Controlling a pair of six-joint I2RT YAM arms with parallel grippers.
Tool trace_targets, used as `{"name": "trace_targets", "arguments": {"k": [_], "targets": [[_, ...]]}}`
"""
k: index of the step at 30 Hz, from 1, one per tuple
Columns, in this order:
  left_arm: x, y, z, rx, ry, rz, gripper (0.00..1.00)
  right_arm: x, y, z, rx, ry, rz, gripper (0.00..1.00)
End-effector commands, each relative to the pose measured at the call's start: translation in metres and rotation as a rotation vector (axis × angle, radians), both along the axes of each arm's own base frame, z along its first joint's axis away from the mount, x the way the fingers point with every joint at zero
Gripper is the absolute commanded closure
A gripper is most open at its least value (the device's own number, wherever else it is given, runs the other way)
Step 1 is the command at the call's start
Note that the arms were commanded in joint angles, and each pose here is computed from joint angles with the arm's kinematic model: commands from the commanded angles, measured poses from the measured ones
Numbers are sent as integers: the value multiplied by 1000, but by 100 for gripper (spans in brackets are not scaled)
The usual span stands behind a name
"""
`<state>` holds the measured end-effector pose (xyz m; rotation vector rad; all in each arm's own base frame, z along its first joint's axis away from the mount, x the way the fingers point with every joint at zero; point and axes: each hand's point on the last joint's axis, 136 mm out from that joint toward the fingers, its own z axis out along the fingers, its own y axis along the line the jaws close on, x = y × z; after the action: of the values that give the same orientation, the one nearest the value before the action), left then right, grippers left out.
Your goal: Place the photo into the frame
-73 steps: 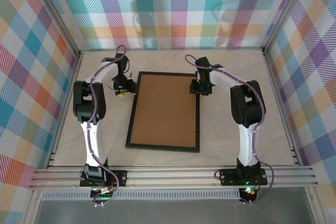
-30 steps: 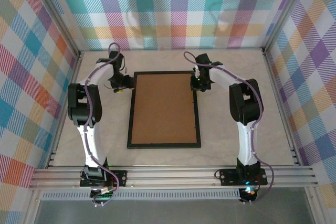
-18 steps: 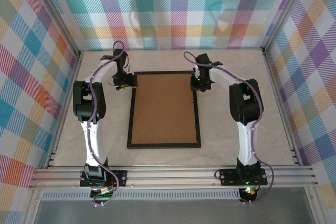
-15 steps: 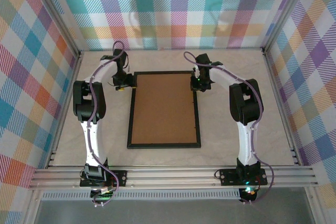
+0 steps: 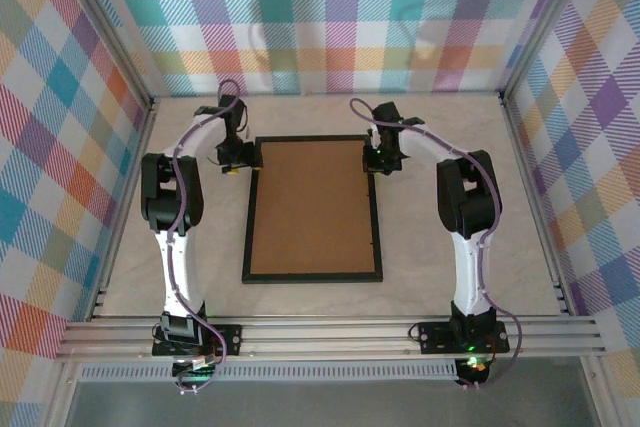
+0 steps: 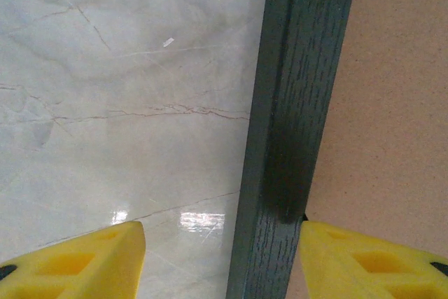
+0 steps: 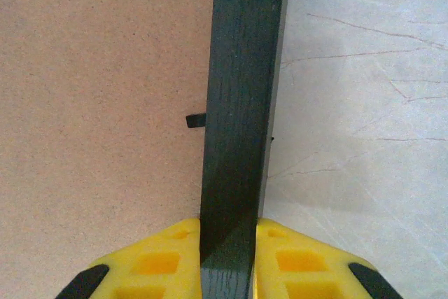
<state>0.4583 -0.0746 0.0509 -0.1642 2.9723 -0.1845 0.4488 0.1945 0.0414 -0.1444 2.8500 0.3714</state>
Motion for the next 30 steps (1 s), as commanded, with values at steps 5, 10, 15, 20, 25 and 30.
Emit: {"name": "trace_targets", "arguments": {"k": [5,10,15,20,25,30], "targets": [[-17,0,-15,22,66,-11,40,-3,-3,-11,-8,31,19,80],[-19,-1,-22,20,80,-8,40,-3,-2,-11,-3,34,20,80],[-12,1,-16,36,57,-11,40,-4,-1,-10,0,35,19,80],[0,3,5,52,7,-20,40,-3,-1,-8,-1,29,19,80],[7,3,10,57,-8,-23,39,-3,0,-11,5,37,17,80],[4,2,-3,52,24,-24,39,-6,0,-13,3,44,20,79]]}}
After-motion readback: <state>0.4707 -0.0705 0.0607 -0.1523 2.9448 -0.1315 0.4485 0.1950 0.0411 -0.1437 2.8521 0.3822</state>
